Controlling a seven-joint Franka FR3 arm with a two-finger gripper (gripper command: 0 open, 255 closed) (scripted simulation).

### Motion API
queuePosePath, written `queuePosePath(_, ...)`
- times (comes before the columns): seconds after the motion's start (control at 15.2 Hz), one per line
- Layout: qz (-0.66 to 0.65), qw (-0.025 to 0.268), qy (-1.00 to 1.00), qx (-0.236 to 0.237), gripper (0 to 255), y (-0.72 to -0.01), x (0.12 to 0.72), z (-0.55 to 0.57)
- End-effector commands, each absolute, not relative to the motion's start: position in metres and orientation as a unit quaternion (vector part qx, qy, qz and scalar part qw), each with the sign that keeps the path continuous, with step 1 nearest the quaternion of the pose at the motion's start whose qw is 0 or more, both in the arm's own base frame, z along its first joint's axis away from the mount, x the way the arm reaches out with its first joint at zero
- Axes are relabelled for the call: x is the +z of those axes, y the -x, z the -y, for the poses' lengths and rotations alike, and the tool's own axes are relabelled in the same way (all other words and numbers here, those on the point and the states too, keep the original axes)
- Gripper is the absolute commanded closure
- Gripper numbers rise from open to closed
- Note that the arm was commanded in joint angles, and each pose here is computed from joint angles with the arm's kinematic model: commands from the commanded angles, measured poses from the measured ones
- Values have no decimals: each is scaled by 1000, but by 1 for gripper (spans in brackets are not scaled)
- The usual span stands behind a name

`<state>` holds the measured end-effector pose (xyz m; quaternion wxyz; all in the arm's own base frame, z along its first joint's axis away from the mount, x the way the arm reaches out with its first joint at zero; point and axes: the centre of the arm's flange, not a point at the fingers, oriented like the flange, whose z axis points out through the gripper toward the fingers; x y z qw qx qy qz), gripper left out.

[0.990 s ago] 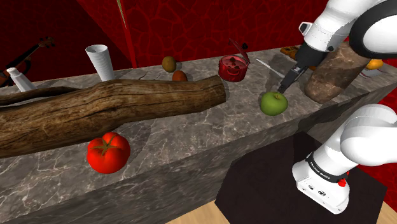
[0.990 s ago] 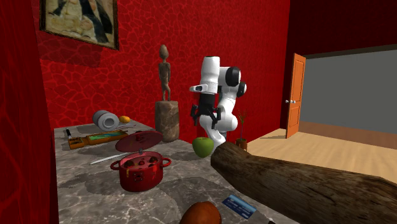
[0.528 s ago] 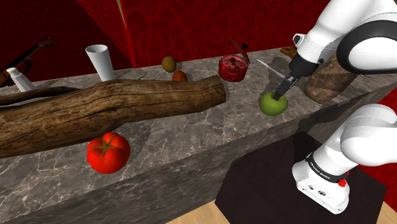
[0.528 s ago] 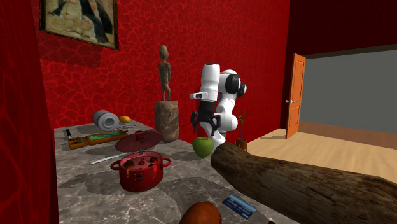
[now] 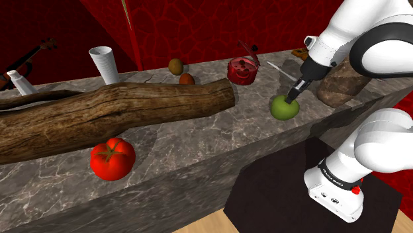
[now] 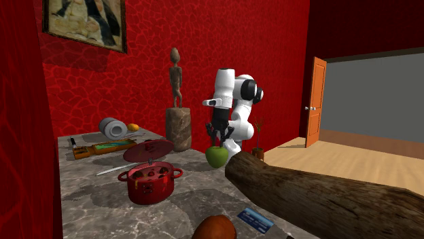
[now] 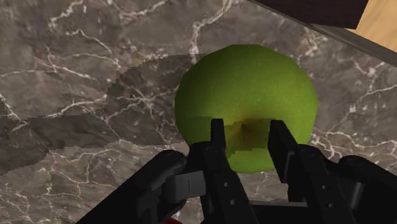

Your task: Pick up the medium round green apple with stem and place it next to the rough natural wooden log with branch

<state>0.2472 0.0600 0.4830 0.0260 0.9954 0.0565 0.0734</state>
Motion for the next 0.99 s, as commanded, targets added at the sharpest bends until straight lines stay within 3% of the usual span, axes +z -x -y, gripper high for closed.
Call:
queuePosePath(0.0,-57,26,-995,73,255,-247,483,-60)
queuePosePath(0.46,-57,26,-995,73,255,-247,483,-60)
queuePosePath(0.92,-57,26,-995,73,255,-247,520,-60)
